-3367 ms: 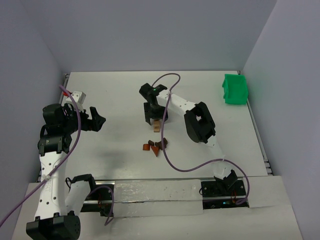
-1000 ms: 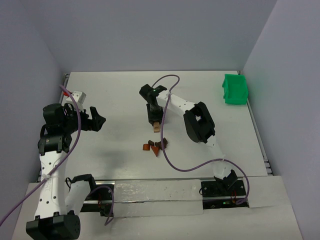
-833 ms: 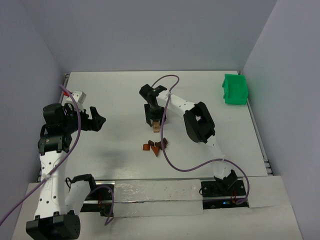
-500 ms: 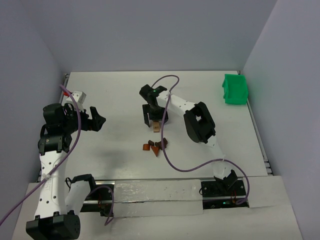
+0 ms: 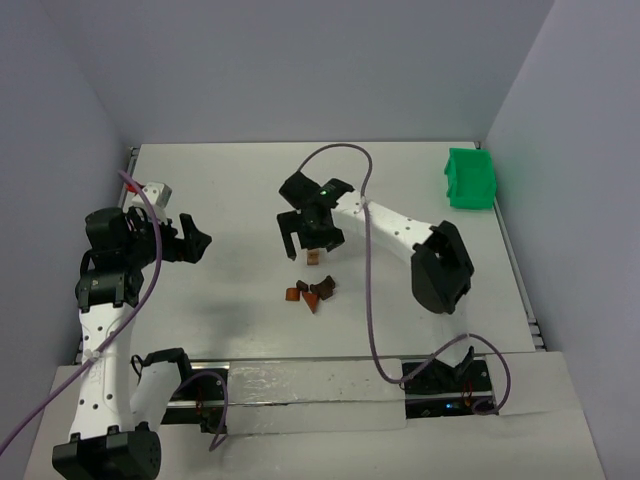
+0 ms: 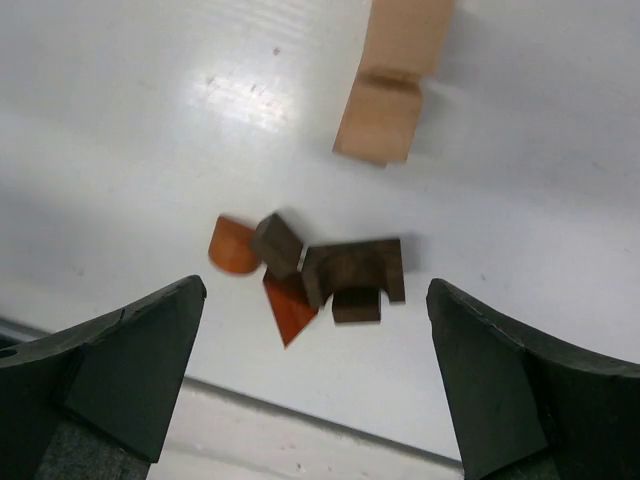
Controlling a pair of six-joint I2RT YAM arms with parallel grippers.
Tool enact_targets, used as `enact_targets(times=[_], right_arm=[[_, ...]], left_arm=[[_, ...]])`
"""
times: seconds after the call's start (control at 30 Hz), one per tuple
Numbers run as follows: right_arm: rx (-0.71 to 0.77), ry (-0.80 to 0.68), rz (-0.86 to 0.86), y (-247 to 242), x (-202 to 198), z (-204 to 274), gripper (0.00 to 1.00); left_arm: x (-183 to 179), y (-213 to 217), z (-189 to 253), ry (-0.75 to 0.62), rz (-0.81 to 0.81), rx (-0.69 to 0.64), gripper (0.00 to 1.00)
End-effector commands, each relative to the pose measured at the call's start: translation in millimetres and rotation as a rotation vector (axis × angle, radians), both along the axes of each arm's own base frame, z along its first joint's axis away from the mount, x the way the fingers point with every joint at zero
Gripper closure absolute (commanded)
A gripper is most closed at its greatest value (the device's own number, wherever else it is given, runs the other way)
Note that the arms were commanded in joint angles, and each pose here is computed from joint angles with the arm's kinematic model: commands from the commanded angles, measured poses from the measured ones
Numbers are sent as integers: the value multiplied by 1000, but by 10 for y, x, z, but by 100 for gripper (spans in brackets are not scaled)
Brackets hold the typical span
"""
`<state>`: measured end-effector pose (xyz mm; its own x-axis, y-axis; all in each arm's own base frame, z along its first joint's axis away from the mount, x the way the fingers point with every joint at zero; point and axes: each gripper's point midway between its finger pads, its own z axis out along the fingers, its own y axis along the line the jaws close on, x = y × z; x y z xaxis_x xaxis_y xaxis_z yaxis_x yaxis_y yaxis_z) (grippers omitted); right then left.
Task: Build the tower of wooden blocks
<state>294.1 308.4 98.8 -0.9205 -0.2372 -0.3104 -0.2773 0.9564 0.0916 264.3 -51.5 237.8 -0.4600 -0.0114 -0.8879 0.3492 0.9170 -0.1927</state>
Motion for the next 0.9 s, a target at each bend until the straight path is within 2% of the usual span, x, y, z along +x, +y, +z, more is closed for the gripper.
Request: enact_targets(times=[0.0, 0.23, 0.37, 0.5, 0.73, 0.87], right_arm=[[116, -157, 146, 78, -182, 643, 0], [194, -221, 482, 82, -571, 1071, 2], [168, -187, 652, -28, -748, 955, 10], [70, -187, 736, -225, -755, 721, 20], [96, -122, 806, -161, -868, 621, 24], [85, -79, 791, -124, -863, 457, 31]], left_arm=[[37, 18, 153, -62, 3, 8, 1], [6, -4, 190, -78, -12, 8, 1], [-20, -33, 198, -82, -30, 7, 1], [-36, -67, 197, -84, -54, 2, 2], [-54, -103, 181, -77, -79, -5, 3], [-53, -107, 177, -76, -80, -6, 3]])
